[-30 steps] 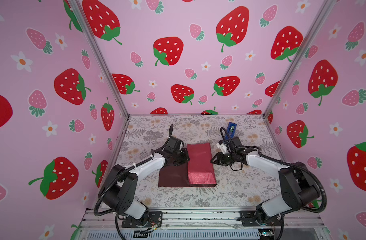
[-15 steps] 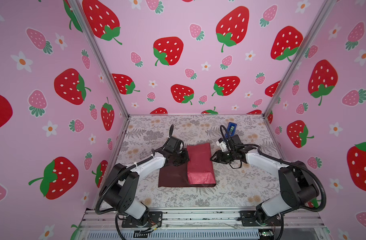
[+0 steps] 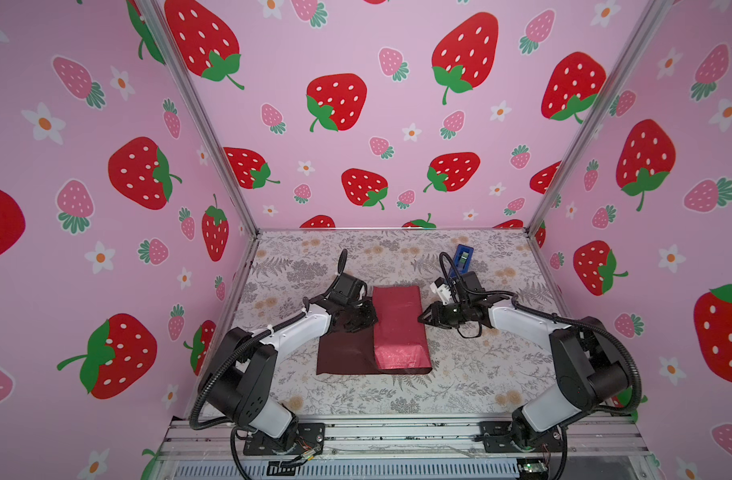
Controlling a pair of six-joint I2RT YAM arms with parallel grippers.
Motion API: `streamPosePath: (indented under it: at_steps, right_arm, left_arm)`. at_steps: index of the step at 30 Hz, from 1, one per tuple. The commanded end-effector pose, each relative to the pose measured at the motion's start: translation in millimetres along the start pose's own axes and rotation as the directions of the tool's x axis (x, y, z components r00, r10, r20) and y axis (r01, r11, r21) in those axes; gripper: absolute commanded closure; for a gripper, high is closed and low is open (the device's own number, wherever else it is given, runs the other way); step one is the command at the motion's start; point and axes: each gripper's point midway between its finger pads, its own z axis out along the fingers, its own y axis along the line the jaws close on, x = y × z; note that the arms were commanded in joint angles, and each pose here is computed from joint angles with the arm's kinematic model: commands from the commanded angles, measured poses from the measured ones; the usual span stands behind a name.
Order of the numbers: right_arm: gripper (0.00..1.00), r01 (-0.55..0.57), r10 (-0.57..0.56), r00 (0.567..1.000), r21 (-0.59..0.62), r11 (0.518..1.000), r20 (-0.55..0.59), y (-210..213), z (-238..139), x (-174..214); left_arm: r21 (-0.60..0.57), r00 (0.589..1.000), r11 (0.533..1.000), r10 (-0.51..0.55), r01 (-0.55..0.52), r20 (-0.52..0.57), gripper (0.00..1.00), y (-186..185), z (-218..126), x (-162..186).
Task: Wrap the gift box in paper
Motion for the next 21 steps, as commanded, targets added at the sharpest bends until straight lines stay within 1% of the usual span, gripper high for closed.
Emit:
streamPosePath:
  at_steps: [1, 3, 6, 7, 8, 11, 15, 19, 21]
  right_arm:
    - [0.67, -0.044, 0.048, 0.997, 0.082, 0.996, -0.058, -25, 7, 23]
    - [0.67, -0.043, 0.048, 0.997, 0.082, 0.996, -0.059, -25, 7, 23]
    - [0.67, -0.041, 0.046, 0.997, 0.081, 0.996, -0.06, -25, 7, 23]
    - [0.67, -0.04, 0.045, 0.997, 0.081, 0.996, -0.061, -25, 7, 23]
    - [0.67, -0.039, 0.044, 0.997, 0.081, 0.996, -0.061, -25, 7, 23]
    - [0.67, -0.039, 0.044, 0.997, 0.079, 0.996, -0.062, -25, 8, 23]
    - [0.67, -0.036, 0.041, 0.997, 0.078, 0.996, -0.066, -24, 7, 24]
    - [0.67, -0.036, 0.041, 0.997, 0.076, 0.996, -0.065, -24, 7, 22]
    - [0.67, -0.035, 0.04, 0.997, 0.076, 0.997, -0.065, -23, 7, 22]
  left_arm:
    - [-0.056, 0.997, 0.998, 0.032, -0.028, 0.072, 0.75, 1, -28, -17]
    - [-0.088, 0.996, 0.996, 0.032, -0.024, 0.086, 0.7, 10, -38, -19]
    - [-0.16, 0.995, 0.987, 0.019, -0.003, 0.102, 0.64, 35, -53, -17]
    - [-0.185, 0.995, 0.983, 0.004, 0.015, 0.098, 0.61, 46, -57, -14]
    - [-0.244, 0.993, 0.969, -0.011, 0.039, 0.116, 0.58, 64, -63, -13]
    - [-0.324, 0.988, 0.938, -0.081, 0.119, 0.128, 0.45, 102, -74, -2]
    - [-0.329, 0.974, 0.919, -0.181, 0.217, 0.137, 0.33, 132, -77, 14]
    - [-0.284, 0.948, 0.905, -0.298, 0.318, 0.112, 0.29, 149, -68, 33]
    - [-0.284, 0.937, 0.893, -0.333, 0.349, 0.104, 0.28, 155, -64, 40]
